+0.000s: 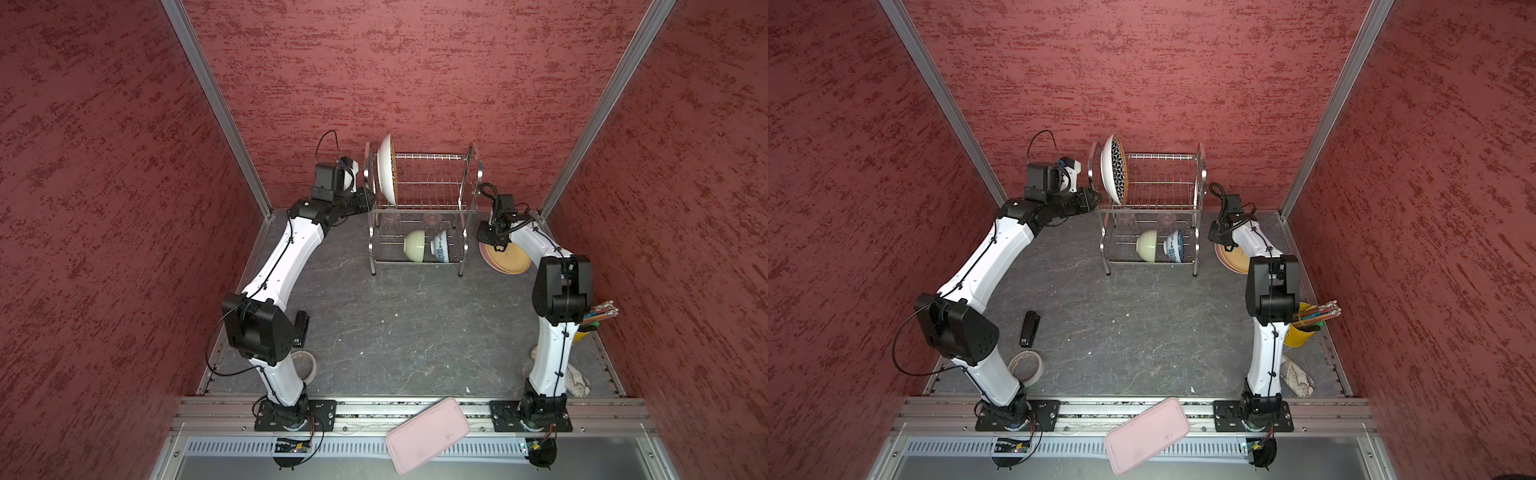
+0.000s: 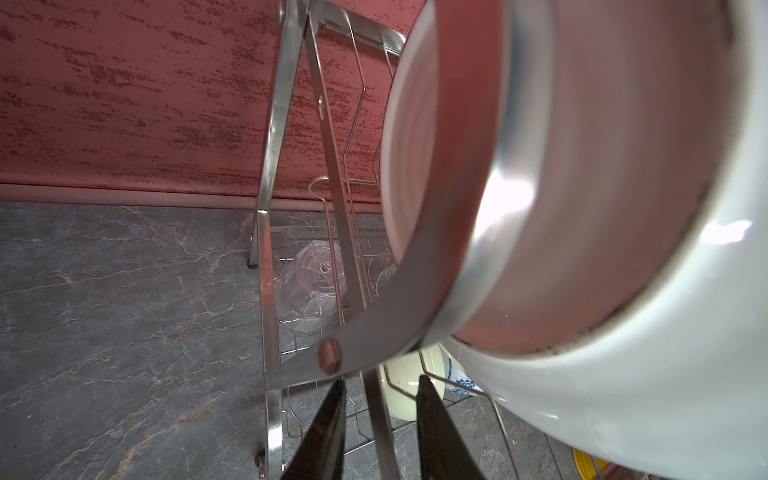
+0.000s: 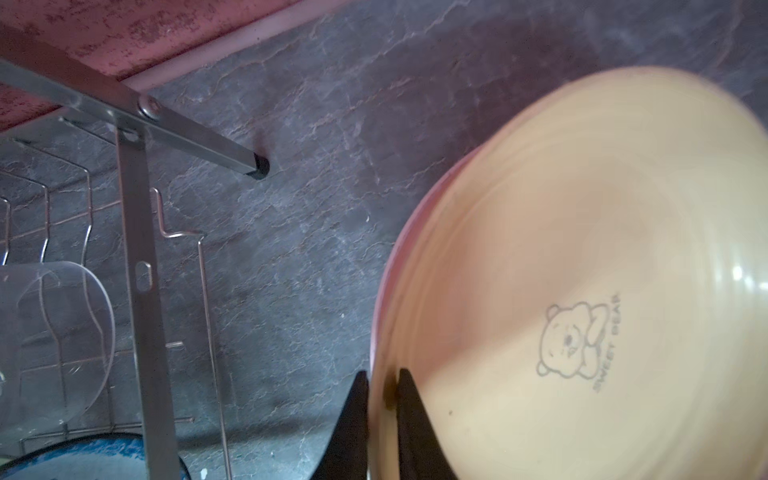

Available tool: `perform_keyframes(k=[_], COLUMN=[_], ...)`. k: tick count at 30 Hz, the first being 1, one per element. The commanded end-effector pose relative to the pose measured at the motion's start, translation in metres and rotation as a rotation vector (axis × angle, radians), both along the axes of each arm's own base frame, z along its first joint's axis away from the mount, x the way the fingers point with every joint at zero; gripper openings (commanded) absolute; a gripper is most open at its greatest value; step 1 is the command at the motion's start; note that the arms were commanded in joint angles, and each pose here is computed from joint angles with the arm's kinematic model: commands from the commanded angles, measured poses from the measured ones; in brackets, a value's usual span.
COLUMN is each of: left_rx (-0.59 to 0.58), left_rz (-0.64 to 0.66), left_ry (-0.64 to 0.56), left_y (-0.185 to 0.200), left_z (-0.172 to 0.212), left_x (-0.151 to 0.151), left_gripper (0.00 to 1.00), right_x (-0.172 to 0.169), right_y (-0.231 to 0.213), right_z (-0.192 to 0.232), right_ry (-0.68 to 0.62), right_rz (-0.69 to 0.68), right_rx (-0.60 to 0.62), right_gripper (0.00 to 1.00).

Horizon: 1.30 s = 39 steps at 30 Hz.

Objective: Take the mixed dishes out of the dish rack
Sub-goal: 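Lower the yellow bear plate onto the pink plate with the right gripper, then open the right gripper and raise it away from the stacked plates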

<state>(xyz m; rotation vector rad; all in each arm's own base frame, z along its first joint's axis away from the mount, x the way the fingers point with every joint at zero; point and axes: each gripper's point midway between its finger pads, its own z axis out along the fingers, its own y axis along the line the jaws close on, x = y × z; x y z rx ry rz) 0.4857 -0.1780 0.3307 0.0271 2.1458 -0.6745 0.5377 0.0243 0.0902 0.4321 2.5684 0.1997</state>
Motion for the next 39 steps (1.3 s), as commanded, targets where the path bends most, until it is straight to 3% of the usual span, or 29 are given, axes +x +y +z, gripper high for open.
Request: perform_keyframes(k=[1,4,16,21,39], left_rx=[0.077,0.078,0.077,0.074,0.071], left_rz=[0.039,0.039,0.041,0.038,0.036], left_ry=[0.135,0.136,0.136,0.133,0.130], left_y=[0.020,0.020,0.020,0.019,0.019], left_z=[-0.048,-0.048,-0.047,-0.046,-0.045], left_x=[-0.003,-0.003,-0.003,-0.004,-0.003], left_gripper=[0.30,0.30,0.30,0.30,0.30], right_x=[-0.021,-0.019,-0.017,-0.019,-0.053], right_y=[0.005,0.008,0.009,0.003,-0.020], right_z=[-0.040,-0.040,0.012,0.057,0.229], right_ry=[0.125,0.118,0.005,-0.087,-0.482], right_rz=[-0.015,-0.010,-0.020,-0.043,-0.125], right_rx=[0.045,0.063,0.074,0.053,-0.057], right_gripper=[0.27,0.36,0.42,0.50,0.52])
